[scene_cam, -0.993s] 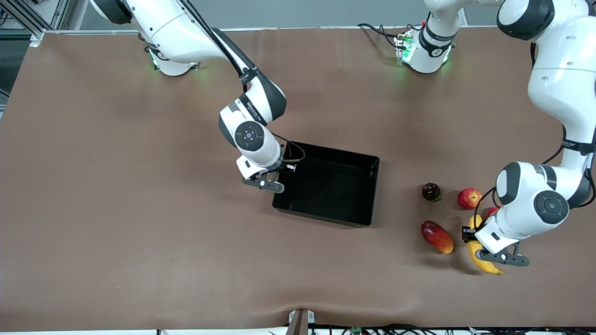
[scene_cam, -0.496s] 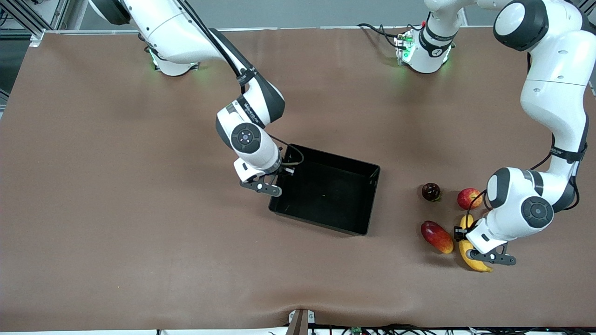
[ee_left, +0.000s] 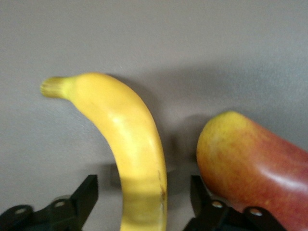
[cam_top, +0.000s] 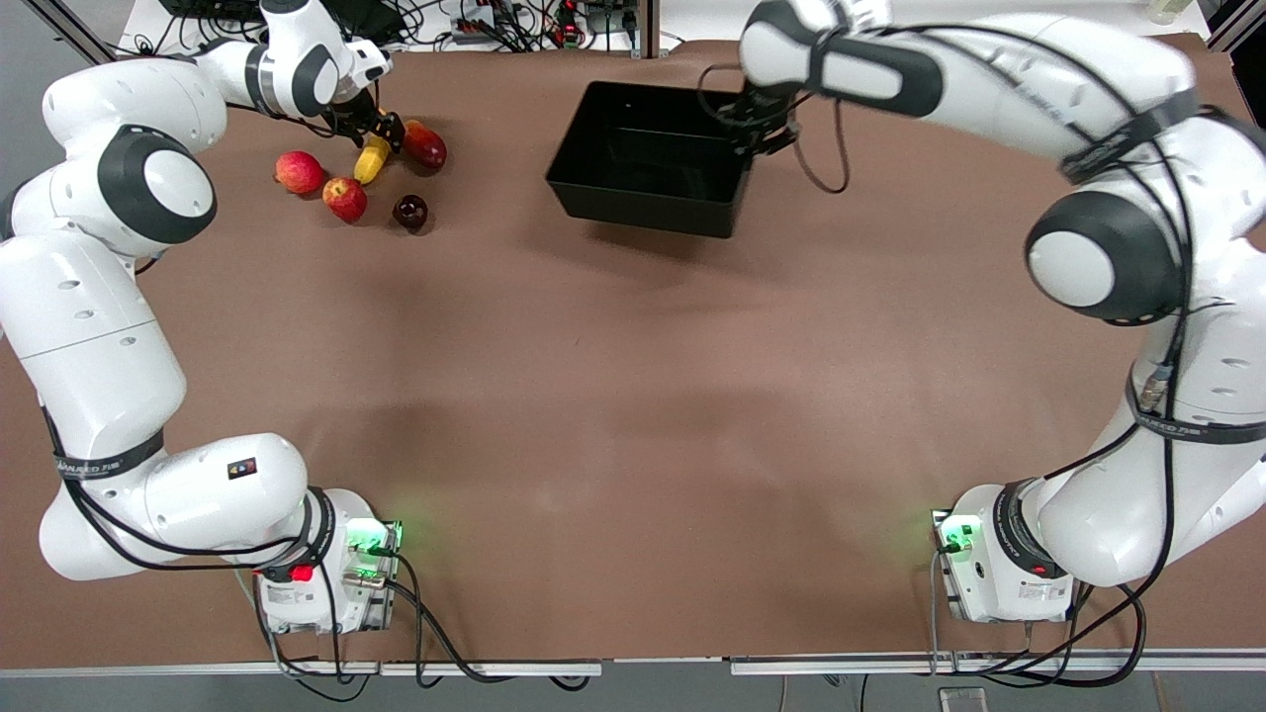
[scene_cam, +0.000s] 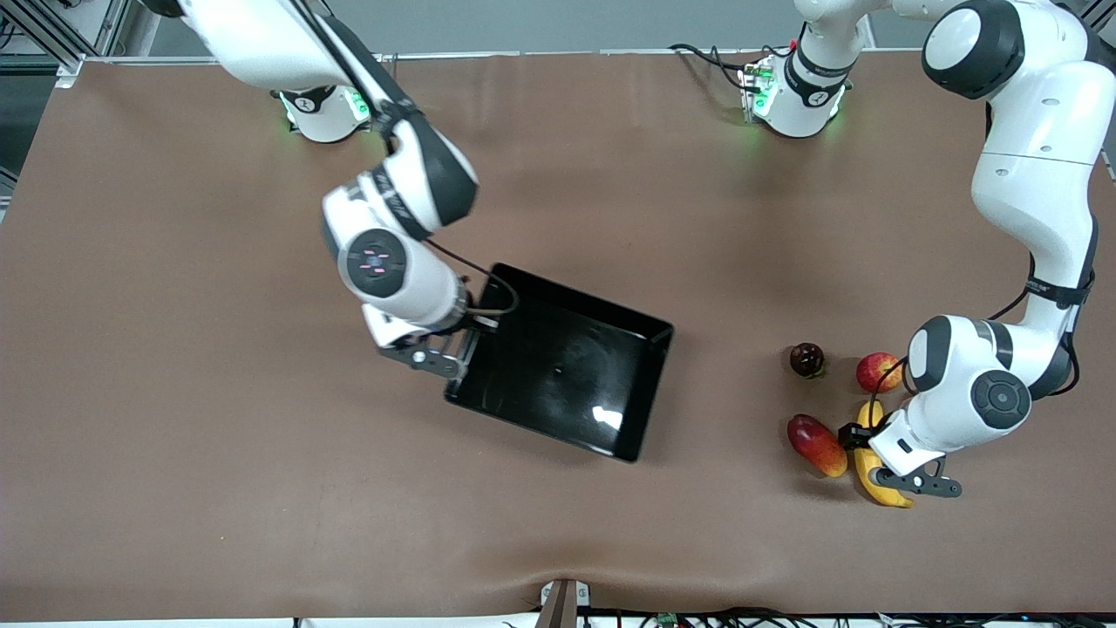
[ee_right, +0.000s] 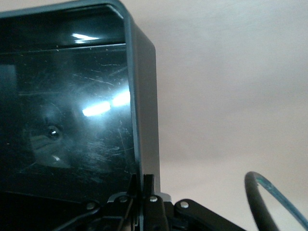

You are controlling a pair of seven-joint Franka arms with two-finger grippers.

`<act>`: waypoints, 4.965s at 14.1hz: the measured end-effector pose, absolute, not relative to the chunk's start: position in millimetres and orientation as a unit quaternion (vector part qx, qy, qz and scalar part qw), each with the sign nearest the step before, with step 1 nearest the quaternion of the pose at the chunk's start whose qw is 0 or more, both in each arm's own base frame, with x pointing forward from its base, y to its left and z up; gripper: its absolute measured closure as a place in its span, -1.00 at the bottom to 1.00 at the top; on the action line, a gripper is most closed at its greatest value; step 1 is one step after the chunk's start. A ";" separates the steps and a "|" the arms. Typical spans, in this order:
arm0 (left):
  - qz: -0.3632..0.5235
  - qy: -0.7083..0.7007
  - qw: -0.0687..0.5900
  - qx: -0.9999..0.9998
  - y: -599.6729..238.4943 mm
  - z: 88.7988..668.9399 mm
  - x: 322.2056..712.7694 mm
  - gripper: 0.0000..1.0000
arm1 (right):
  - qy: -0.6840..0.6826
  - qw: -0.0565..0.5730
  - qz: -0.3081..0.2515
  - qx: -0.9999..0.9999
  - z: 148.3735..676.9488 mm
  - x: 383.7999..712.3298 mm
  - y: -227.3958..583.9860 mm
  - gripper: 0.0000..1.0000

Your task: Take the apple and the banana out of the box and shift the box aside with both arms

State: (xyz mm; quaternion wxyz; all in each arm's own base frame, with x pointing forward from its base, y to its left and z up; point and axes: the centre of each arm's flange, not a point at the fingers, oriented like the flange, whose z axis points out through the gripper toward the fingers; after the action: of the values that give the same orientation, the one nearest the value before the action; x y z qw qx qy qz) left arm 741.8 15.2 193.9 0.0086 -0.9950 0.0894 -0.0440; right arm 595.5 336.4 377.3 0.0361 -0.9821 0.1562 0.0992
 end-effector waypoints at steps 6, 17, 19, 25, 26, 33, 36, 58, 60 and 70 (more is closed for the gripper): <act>-0.053 0.094 0.015 -0.994 5.6 268.3 747.9 -1.00 | 0.109 0.052 0.139 -0.983 448.7 621.0 169.9 0.89; -0.067 0.160 -0.028 -0.984 45.4 379.8 732.5 -1.00 | 0.083 0.108 0.136 -0.981 393.2 601.8 -139.1 0.89; -0.055 0.132 -0.022 -0.989 41.7 395.1 726.6 -1.00 | 0.061 0.109 0.136 -0.983 369.0 597.7 -156.8 0.89; -0.022 0.048 -0.001 -0.999 -4.5 438.0 707.0 -1.00 | 0.022 0.136 0.128 -0.982 282.2 574.4 -236.6 0.89; -0.017 0.034 0.002 -0.999 -11.4 445.9 702.7 -1.00 | 0.020 0.140 0.126 -0.982 272.2 570.6 -247.5 0.89; -0.008 0.003 0.042 -0.999 -35.2 509.6 671.9 -1.00 | 0.013 0.145 0.128 -0.981 236.3 554.9 -248.6 0.89; -0.022 -0.003 0.057 -0.998 -32.2 532.5 664.5 -1.00 | 0.012 0.147 0.128 -0.981 233.7 553.0 -245.0 0.53; -0.018 -0.036 0.058 -0.998 -76.9 643.5 574.6 -1.00 | -0.151 -0.069 -0.004 -0.986 577.0 677.8 -51.8 -1.00; -0.012 -0.045 0.054 -0.997 -71.3 642.9 567.2 -1.00 | -0.104 -0.069 -0.023 -0.992 594.5 674.7 -18.8 -1.00; -0.017 -0.038 0.041 -0.998 -82.3 659.8 529.2 -1.00 | 0.005 0.002 0.036 -0.999 616.9 574.1 15.4 -1.00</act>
State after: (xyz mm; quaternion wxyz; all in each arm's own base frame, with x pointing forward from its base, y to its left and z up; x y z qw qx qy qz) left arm 529.2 -82.3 659.8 0.0409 -0.9983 -0.0385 -0.0166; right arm 574.1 15.4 616.9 0.0024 -0.9993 0.0046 0.0365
